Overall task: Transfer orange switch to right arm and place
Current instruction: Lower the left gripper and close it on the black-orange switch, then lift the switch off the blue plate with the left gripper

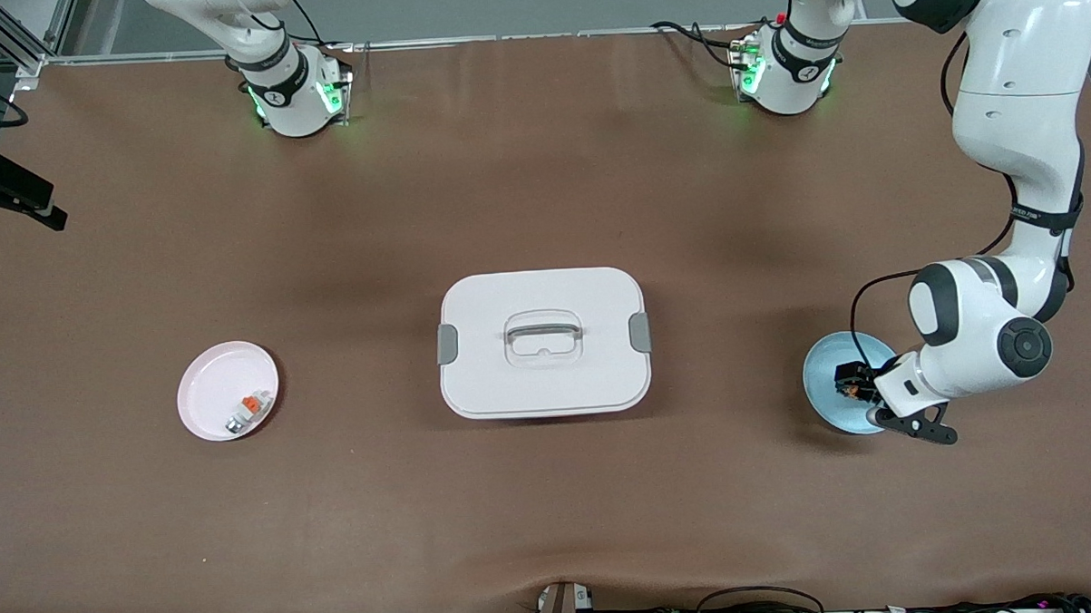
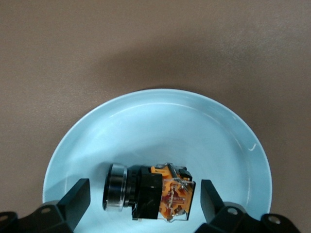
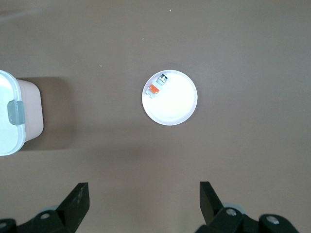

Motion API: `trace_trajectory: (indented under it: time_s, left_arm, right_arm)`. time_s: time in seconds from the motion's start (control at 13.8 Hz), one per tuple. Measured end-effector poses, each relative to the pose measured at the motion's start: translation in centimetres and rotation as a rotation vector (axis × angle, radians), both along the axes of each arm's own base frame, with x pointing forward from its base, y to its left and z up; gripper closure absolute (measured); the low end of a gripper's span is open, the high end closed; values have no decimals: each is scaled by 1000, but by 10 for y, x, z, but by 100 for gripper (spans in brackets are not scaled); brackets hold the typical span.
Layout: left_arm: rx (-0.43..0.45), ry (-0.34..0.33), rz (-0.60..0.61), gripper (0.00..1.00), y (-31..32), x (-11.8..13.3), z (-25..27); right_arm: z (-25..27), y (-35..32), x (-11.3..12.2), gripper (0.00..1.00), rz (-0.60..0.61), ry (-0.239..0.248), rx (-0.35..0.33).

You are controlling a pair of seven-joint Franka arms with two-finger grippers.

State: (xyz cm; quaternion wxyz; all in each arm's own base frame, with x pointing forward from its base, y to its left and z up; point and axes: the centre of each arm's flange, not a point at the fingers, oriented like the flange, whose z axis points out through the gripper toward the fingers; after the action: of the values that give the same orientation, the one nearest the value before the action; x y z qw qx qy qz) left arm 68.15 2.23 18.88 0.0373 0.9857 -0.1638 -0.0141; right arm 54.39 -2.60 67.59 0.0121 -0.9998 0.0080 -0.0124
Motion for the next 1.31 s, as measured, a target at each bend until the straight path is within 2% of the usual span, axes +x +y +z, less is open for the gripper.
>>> trace_trajectory:
  time_s: [0.22, 0.29, 0.36, 0.44, 0.51, 0.58, 1.31]
  left_arm:
    - [0, -1, 0, 0, 0, 0, 0]
    - [0, -1, 0, 5, 0, 0, -1]
    - [0, 1, 0, 5, 0, 0, -1]
    - [0, 0, -2, 11, -1, 0, -2]
    - [0, -5, -3, 23, -3, 1, -3]
    - [1, -11, 0, 26, -4, 2, -1]
    - [3, -11, 54, 27, -11, 2, 1]
  right_arm:
    - [0, 0, 0, 0, -1, 0, 0]
    - [0, -1, 0, 0, -1, 0, 0]
    - [0, -1, 0, 0, -1, 0, 0]
    - [0, -1, 0, 0, -1, 0, 0]
    - [0, -1, 0, 0, -1, 0, 0]
    - [0, -1, 0, 0, -1, 0, 0]
    - [0, -1, 0, 0, -3, 0, 0]
